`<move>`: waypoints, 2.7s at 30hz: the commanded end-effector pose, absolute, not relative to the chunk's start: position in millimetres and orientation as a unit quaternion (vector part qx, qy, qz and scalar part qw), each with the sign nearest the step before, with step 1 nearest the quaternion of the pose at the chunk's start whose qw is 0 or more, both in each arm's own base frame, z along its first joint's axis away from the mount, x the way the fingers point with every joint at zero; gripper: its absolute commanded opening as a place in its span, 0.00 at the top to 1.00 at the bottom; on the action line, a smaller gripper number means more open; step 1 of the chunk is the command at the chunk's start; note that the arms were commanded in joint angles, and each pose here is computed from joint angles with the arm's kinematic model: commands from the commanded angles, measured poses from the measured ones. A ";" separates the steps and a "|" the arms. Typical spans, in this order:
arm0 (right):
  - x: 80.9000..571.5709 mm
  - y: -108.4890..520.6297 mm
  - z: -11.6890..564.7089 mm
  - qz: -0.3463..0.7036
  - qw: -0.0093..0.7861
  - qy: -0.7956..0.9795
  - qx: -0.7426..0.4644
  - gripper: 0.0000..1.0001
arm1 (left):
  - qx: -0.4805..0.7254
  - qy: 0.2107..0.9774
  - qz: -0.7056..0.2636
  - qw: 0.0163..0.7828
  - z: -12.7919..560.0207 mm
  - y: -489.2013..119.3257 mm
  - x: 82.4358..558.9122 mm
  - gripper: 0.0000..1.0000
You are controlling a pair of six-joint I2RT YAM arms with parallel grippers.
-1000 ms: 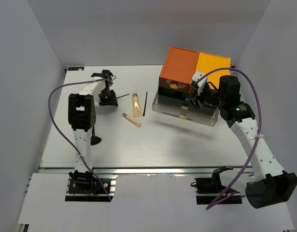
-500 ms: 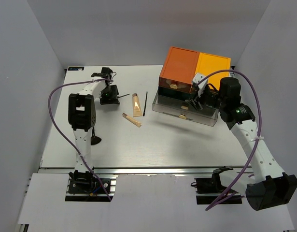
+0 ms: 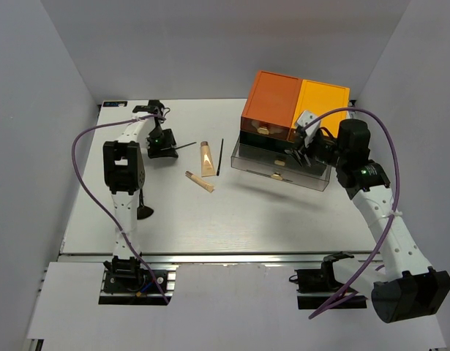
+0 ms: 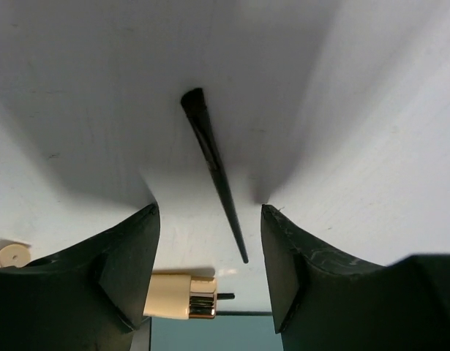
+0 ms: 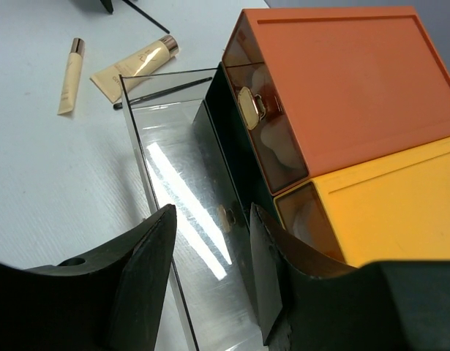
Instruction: Organize the makeup
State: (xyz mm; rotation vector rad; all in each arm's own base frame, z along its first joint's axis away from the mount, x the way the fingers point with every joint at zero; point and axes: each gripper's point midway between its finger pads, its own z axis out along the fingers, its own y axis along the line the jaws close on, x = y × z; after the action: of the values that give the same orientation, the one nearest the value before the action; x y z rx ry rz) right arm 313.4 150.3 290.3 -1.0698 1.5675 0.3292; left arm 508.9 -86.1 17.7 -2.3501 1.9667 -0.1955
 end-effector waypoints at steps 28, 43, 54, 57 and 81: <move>311.7 149.4 325.2 0.152 0.617 0.634 -0.440 0.50 | -0.743 0.664 0.048 -0.068 -23.5 -70.9 414.4 0.58; 308.7 148.7 330.1 0.151 0.624 0.627 -0.441 0.50 | -0.707 0.697 0.111 -0.046 -35.1 -61.0 385.1 0.78; 303.8 145.5 332.2 0.144 0.628 0.622 -0.445 0.50 | -0.720 0.693 0.032 -0.002 -39.5 -71.6 410.7 1.00; 302.7 144.7 330.3 0.143 0.627 0.623 -0.446 0.50 | -0.730 0.683 -0.020 0.025 -28.4 -67.7 435.2 1.00; 307.0 145.5 329.2 0.147 0.626 0.623 -0.445 0.51 | -0.702 0.676 -0.203 0.095 80.7 -69.9 498.6 1.00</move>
State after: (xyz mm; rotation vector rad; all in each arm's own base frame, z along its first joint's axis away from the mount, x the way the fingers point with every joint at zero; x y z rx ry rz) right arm 304.4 144.0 317.4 -1.0206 1.4799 0.3450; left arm 489.0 -64.5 22.9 -2.2058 2.0361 -0.4295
